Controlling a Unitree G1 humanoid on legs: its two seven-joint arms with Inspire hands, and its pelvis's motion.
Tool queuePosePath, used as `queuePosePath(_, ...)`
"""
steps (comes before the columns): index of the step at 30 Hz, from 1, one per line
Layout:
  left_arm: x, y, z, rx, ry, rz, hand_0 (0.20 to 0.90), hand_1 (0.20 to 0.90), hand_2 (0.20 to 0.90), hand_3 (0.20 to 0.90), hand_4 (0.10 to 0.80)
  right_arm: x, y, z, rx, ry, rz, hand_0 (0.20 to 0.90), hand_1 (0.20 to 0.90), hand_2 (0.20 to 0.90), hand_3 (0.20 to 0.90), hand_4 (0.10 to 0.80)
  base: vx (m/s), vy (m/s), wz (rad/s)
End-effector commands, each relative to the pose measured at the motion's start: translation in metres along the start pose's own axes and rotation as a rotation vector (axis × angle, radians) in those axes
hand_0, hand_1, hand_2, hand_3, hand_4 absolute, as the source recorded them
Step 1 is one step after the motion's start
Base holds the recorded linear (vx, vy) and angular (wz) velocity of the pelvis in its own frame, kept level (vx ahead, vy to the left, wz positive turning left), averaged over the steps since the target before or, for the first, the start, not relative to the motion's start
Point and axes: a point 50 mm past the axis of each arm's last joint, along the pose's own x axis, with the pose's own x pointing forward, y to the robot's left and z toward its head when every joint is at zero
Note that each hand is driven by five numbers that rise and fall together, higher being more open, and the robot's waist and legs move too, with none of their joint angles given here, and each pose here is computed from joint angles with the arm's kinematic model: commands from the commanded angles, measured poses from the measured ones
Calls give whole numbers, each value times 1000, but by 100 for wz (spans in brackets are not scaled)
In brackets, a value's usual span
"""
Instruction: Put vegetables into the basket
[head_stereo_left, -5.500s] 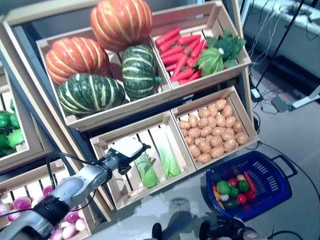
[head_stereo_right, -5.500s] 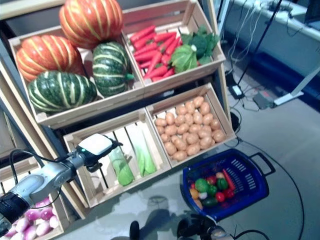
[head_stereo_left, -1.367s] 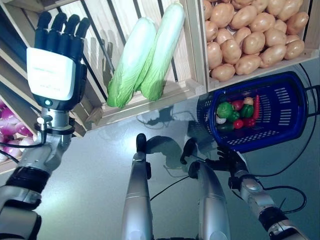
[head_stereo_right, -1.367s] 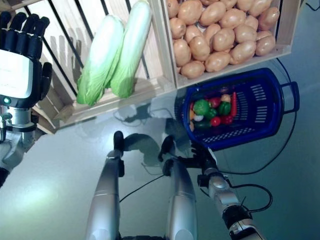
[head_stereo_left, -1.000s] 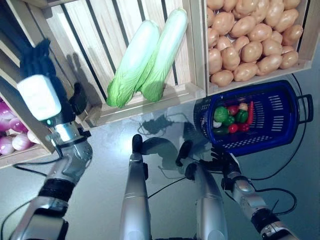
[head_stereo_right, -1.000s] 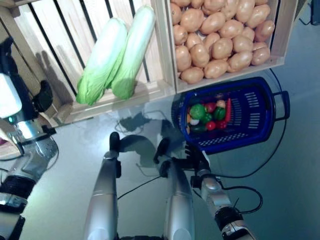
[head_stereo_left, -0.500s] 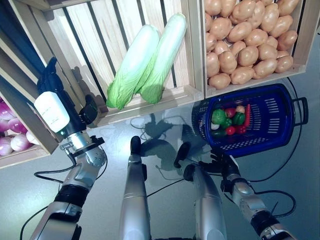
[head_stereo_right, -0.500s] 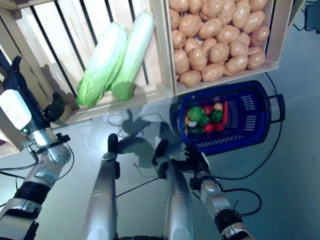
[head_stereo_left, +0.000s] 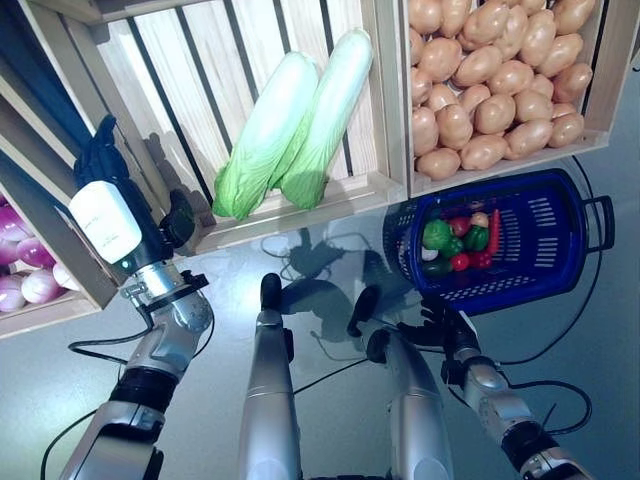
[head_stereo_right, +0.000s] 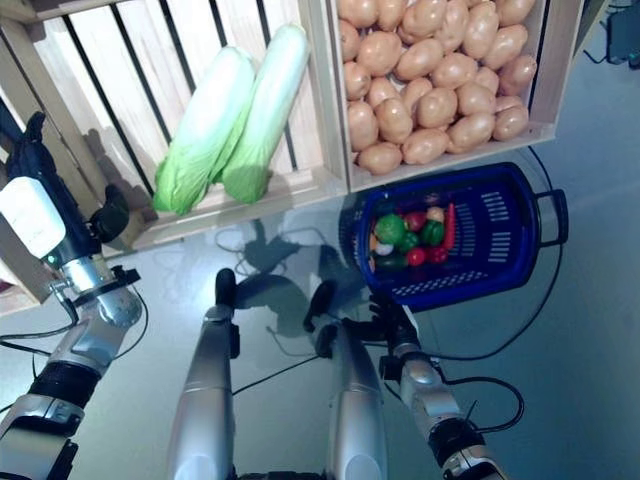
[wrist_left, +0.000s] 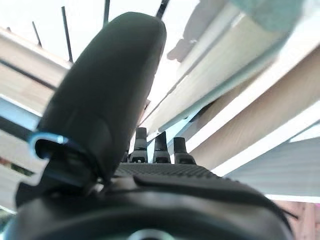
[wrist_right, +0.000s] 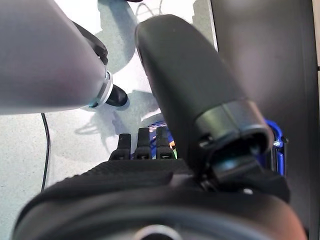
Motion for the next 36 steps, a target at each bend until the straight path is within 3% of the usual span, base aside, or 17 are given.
queuePosePath(1,55,20,42,200,-465,85,900,900,900,900,800,-7,-23,8,7,-49,-67,900,900,900,900,800,-15,96,1)
queuePosePath(6,81,30,41,450,-680,2,900,900,900,900,800,-8,-39,16,-43,-55,-83,900,900,900,900,800,-18,106,3)
queuePosePath(10,89,39,36,476,-697,-4,900,900,900,900,800,-9,-47,20,-66,-65,-96,900,900,900,900,800,-20,88,7)
queuePosePath(16,94,52,26,358,-576,70,900,900,900,900,800,-10,-52,19,-73,-73,-105,900,900,900,900,800,-12,27,-4)
queuePosePath(25,74,54,22,86,-379,307,900,900,900,900,800,-10,-33,8,-28,-52,-88,900,900,900,900,800,33,-56,-3)
queuePosePath(36,74,70,60,-13,-447,591,900,900,900,900,800,-9,-17,2,31,-47,-74,900,900,900,900,800,-4,-58,2)
